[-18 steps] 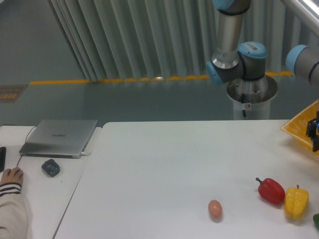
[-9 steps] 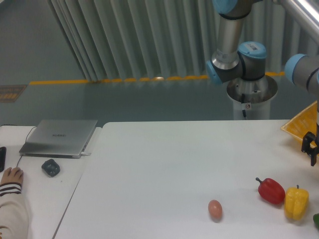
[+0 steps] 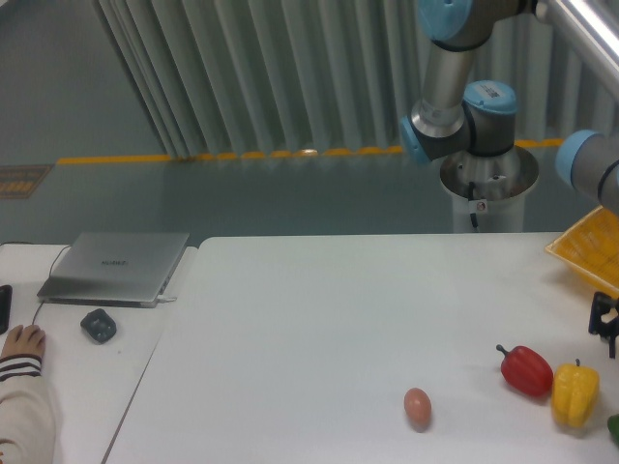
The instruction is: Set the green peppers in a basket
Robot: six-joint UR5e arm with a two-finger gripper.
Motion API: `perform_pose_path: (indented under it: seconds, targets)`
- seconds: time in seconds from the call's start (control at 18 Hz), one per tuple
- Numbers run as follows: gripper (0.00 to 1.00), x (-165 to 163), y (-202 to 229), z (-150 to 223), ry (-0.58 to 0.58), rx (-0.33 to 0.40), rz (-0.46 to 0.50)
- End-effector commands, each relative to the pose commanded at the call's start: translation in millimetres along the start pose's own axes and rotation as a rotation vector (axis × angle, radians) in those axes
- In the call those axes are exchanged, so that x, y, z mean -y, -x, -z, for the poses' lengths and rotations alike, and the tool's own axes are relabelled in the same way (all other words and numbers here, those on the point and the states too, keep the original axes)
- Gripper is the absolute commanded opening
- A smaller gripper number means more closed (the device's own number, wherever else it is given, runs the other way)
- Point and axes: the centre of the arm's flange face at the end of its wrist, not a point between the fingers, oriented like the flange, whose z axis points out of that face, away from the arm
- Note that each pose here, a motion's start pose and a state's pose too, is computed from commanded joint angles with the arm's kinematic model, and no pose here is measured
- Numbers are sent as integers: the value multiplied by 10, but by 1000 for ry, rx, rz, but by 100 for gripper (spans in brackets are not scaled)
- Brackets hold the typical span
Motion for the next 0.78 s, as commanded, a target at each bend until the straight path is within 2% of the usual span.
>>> perform_pose_path:
  seconds: [0.11,0.28,0.44,0.78]
  targets:
    - [100,83,37,1,-25,12,57]
    - [100,139,71,2,-43,21,70]
    - [100,207,105,-101,-75,35,139]
    - [100,229,112,-293,-66,34,171]
